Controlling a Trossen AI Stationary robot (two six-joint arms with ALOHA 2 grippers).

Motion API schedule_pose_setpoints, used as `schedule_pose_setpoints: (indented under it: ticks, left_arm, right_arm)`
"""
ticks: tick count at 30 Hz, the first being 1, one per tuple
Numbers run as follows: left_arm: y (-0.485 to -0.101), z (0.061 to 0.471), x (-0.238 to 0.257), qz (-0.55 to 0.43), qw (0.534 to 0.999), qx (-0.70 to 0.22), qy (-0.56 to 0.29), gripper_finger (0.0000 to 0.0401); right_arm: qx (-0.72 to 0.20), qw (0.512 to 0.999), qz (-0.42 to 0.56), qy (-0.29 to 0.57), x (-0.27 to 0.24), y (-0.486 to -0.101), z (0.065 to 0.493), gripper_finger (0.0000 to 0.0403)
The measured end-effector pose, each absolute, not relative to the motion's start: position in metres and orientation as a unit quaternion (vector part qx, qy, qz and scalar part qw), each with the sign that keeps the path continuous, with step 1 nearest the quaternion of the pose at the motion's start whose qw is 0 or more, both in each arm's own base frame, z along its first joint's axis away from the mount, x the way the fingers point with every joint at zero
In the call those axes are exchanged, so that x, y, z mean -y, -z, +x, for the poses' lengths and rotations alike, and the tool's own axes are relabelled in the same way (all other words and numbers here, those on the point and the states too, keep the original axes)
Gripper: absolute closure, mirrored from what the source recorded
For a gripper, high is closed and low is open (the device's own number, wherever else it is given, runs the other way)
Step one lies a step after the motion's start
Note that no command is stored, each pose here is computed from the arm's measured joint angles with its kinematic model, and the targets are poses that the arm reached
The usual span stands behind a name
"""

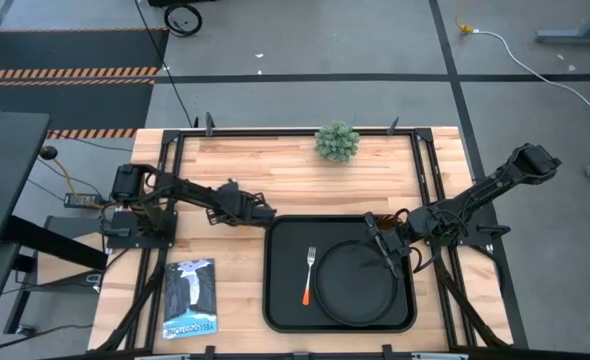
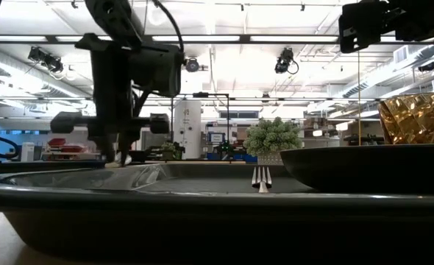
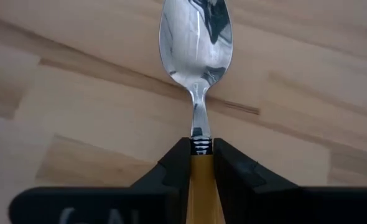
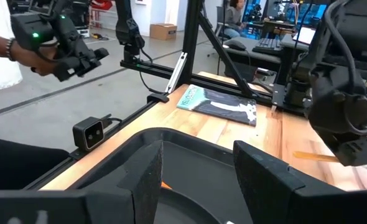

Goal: Pick and place plate/cup/fork/spoon on tray
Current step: Put the orange spoon on the black tray to the right of the fork

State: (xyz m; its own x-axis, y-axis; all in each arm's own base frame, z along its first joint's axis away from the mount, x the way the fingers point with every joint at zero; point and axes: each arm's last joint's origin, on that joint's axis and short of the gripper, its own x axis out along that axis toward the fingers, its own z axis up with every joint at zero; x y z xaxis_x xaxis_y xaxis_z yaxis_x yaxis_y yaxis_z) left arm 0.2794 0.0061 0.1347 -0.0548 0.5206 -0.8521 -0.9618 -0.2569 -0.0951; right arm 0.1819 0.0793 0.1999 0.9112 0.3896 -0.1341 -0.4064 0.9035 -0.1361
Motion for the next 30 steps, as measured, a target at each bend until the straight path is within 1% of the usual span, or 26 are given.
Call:
schedule_pose_setpoints:
  ticks: [9,15,24,30]
  left_arm:
    - [-0.149,0.293,0.013,-0.409,0.595,-0.239,-0.65,0.0336]
    - [-0.159,0.303,0.035,-0.413,0.638,-0.212,-0.615,0.0336]
    - [-0.167,0.315,0.066,-0.449,0.68,-0.198,-0.545,0.0335]
    - [-0.169,0.318,0.086,-0.476,0.695,-0.193,-0.504,0.0335]
  right_arm:
    - [-0.052,0.974,-0.08,-0.204,-0.079,-0.2,0.182,0.0202]
    - [-0.052,0.974,-0.08,-0.205,-0.079,-0.2,0.182,0.0202]
    - [-0.052,0.974,-0.08,-0.205,-0.079,-0.2,0.182,0.0202]
    - [-0.052,0.974,-0.08,-0.205,-0.079,-0.2,0.182,0.0202]
